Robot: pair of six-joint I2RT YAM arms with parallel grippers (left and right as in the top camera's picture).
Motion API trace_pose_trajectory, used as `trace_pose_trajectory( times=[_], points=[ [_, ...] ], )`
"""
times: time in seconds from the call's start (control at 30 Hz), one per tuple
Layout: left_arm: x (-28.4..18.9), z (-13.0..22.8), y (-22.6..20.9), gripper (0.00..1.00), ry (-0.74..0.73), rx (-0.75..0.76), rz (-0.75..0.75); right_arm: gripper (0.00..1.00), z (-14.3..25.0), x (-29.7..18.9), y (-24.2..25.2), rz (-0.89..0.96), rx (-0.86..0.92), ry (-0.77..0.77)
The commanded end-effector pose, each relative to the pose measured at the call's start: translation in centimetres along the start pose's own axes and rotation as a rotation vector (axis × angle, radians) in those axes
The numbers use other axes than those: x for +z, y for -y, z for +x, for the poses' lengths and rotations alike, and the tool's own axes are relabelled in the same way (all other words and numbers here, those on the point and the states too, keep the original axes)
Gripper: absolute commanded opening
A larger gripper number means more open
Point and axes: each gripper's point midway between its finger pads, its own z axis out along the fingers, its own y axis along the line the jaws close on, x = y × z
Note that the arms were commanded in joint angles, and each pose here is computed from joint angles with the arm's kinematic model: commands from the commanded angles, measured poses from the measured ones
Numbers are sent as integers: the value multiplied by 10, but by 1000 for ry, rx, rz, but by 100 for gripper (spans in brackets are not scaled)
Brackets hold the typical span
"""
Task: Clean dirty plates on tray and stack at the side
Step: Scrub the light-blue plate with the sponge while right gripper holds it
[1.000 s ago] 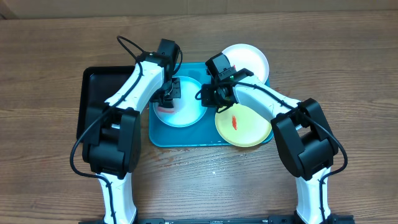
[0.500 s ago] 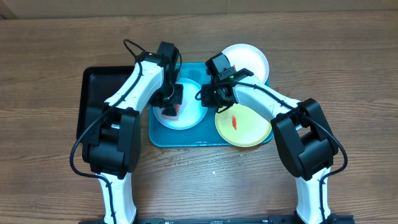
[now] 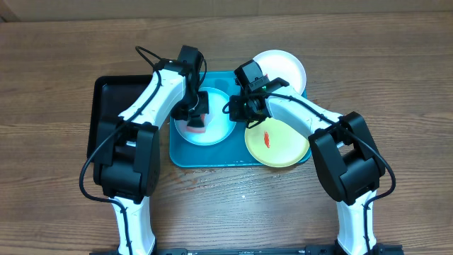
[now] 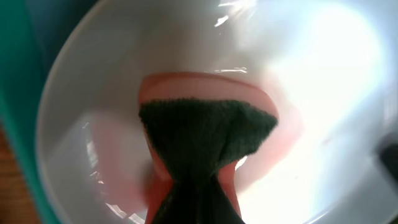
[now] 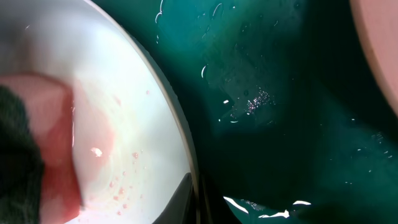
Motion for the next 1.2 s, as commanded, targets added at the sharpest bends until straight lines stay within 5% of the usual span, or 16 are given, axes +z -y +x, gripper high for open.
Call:
trace_pose_trajectory(
  times=[0.0,0.27,0.63,0.87,1.17],
  points=[
    [9,1,17,4,-7,-76,54,4,-2,0,-5,-21,-3,-2],
    [8,-13,-12,4,121,-318,-144,4,-3,0,-5,-22,-4,1],
    [5,32,-30,4,-48,-348,-246,4,-4,0,-6,-25,-5,5],
    [7,41,-10,4,-137,-80,-117,4,-4,0,-6,-24,-5,4],
    [-9,-24,-61,4,171,38,-461,4,-4,0,-5,-24,-5,3]
  ],
)
